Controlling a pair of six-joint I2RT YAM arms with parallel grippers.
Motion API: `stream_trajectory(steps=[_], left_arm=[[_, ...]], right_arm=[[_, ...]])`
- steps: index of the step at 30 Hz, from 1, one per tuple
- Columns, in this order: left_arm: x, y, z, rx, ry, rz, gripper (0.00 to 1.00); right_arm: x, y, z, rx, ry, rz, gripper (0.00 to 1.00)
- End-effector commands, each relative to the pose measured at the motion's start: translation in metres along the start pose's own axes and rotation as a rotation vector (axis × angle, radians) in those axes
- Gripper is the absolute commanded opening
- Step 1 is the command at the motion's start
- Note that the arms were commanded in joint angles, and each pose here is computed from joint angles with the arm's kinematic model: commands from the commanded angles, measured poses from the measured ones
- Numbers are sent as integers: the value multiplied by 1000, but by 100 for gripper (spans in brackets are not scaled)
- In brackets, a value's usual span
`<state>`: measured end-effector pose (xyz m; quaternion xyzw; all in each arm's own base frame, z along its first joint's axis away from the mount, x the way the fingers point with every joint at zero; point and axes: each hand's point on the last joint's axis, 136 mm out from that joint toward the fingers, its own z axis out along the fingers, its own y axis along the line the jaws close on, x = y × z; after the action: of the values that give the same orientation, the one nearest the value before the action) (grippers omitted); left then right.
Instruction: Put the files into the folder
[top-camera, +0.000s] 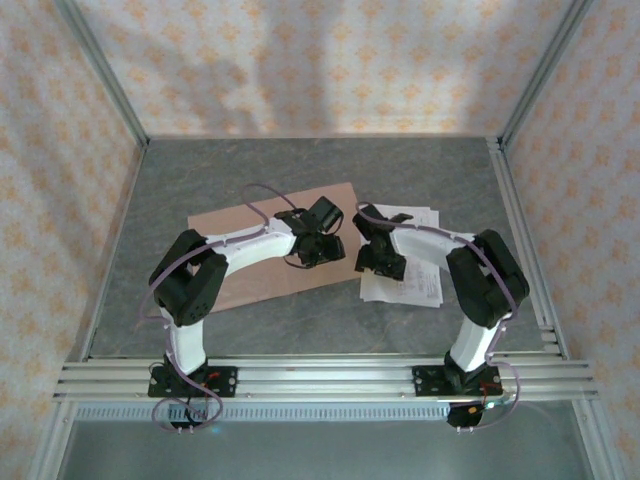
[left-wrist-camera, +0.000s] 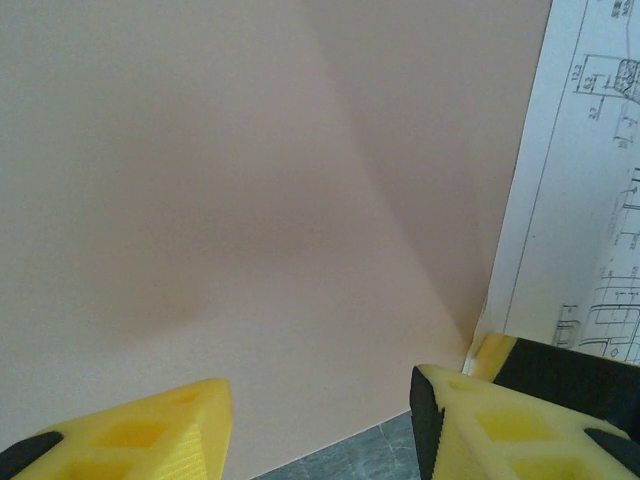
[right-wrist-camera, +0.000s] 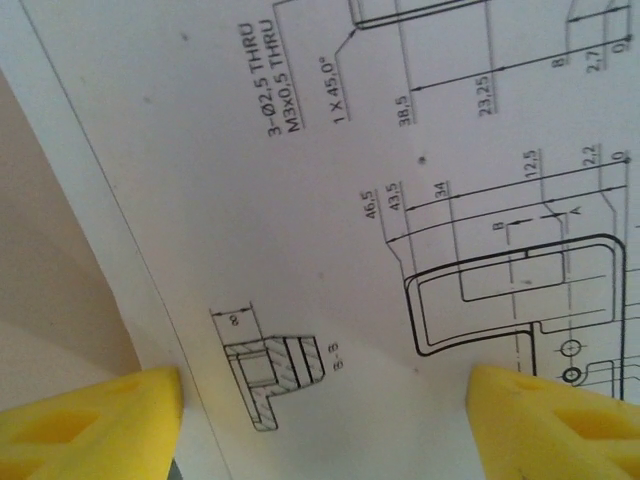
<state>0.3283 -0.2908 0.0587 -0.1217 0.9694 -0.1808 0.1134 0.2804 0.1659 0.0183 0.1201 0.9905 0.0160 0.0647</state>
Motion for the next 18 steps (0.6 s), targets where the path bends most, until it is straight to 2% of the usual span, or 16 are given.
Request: stream_trajectory(steps=[1,6,18], left_arm=[[3,4,8,-16,8,-6,52],[5,5,10,-18,13,-3,52],[5,4,10,-17,12,6,51]], right_arm=[[1,-2,11,33,5,-6,69],[-3,1,2,11,-17,7,65],[-2,14,-19,-106,-35,64,64]])
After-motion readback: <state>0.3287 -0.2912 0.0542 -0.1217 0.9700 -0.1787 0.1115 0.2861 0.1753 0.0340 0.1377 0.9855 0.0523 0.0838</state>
